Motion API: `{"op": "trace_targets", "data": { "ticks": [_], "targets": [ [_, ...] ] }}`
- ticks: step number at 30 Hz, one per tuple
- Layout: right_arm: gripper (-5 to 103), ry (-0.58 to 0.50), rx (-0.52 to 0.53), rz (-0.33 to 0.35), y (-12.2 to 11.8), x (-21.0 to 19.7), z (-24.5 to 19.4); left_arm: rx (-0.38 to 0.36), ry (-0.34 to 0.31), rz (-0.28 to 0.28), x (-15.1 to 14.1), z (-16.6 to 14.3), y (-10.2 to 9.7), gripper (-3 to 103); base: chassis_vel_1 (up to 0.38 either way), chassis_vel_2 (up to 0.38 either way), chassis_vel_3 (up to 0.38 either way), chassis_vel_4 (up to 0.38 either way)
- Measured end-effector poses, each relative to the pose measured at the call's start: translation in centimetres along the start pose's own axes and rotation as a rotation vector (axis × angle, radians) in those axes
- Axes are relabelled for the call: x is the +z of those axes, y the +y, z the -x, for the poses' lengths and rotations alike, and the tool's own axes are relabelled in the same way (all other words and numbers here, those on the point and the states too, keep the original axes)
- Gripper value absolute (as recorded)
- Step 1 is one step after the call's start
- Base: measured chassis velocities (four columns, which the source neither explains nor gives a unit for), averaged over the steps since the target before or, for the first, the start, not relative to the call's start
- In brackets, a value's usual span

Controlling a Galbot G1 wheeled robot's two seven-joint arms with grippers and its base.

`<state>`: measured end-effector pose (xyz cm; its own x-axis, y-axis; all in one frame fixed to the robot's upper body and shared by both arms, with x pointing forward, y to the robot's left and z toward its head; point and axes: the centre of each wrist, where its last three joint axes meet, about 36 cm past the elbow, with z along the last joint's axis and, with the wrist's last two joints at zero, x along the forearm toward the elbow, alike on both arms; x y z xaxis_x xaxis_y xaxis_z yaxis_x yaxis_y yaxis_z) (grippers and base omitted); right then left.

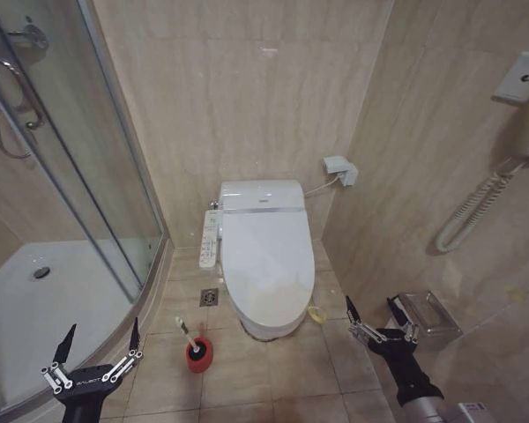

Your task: Open the toilet lid, clean the toilet bowl with a toilet brush, close the toilet lid, and flush.

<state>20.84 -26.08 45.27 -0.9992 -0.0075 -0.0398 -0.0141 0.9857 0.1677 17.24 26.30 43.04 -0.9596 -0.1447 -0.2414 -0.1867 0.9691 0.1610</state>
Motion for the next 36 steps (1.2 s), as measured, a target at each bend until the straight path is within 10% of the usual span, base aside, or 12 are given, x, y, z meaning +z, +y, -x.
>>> {"op": "trace_targets", "data": {
  "ticks": [36],
  "targets": [
    [100,0.0,0.0,0.0,0.0,0.0,0.0,0.0,0.0,0.0,0.0,0.0,0.0,100,-0.032,-0.031,0.03,0.033]
  ]
}}
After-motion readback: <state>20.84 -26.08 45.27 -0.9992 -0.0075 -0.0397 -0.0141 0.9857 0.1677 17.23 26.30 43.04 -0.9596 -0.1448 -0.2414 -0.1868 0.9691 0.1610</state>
